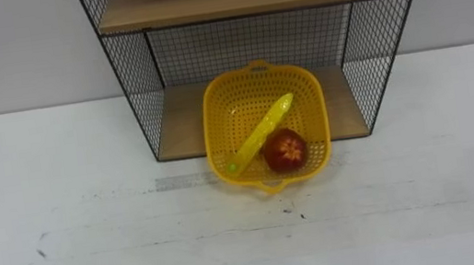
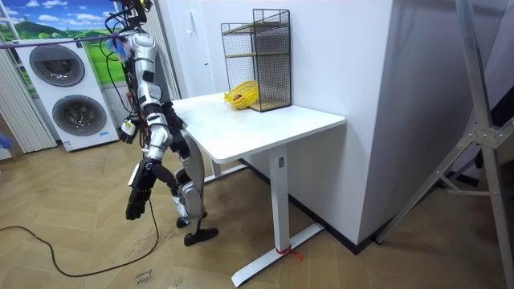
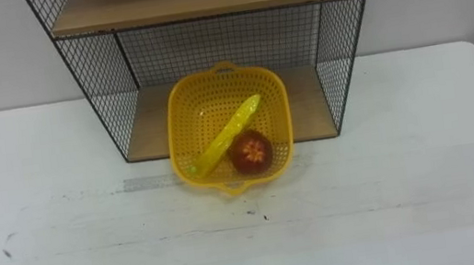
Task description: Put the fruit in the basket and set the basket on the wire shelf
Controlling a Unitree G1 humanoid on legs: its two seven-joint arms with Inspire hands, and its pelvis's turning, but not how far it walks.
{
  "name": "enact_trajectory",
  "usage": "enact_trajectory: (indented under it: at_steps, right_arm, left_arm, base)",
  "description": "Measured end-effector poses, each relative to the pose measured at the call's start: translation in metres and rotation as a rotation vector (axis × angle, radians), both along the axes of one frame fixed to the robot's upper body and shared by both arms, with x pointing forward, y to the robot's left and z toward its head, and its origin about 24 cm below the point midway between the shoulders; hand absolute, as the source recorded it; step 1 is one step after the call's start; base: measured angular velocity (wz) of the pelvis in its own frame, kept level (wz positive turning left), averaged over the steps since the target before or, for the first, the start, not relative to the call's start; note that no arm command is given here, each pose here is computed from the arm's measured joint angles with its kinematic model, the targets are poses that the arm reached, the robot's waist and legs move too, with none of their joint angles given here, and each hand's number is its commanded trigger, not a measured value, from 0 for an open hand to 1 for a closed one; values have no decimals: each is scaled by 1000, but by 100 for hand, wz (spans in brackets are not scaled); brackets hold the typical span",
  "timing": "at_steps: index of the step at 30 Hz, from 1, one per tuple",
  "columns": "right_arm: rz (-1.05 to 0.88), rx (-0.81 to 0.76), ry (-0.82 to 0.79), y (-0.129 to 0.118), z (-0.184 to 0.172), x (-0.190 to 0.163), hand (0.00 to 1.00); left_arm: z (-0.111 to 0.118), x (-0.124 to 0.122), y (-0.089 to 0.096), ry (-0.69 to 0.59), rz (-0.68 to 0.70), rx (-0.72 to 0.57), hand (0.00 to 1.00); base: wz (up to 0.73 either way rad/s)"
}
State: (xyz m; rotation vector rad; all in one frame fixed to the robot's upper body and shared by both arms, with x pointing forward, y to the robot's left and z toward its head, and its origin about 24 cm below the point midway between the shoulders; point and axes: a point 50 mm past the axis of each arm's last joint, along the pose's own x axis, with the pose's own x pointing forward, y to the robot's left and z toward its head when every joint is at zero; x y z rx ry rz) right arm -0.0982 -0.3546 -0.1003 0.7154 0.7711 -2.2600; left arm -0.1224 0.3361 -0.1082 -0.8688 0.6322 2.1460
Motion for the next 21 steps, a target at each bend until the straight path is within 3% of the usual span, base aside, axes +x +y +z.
enact_trajectory:
  at_steps: [3, 11, 17, 21]
  right_arm:
    - [200, 111, 60, 20, -17, 13, 0]
    - [1008, 473, 227, 68, -51, 56, 0]
    - [1372, 572, 252, 88, -62, 85, 0]
    - [1530, 613, 264, 96, -65, 95, 0]
  left_arm:
    - [-16, 19, -17, 75, -269, -106, 0]
    - [-48, 84, -65, 294, -1265, -407, 0]
    - [-55, 122, -81, 377, -1640, -435, 0]
    - [-56, 127, -84, 458, -1813, -453, 0]
  base:
    - [-9]
    - [-6]
    - [-8]
    - [-2]
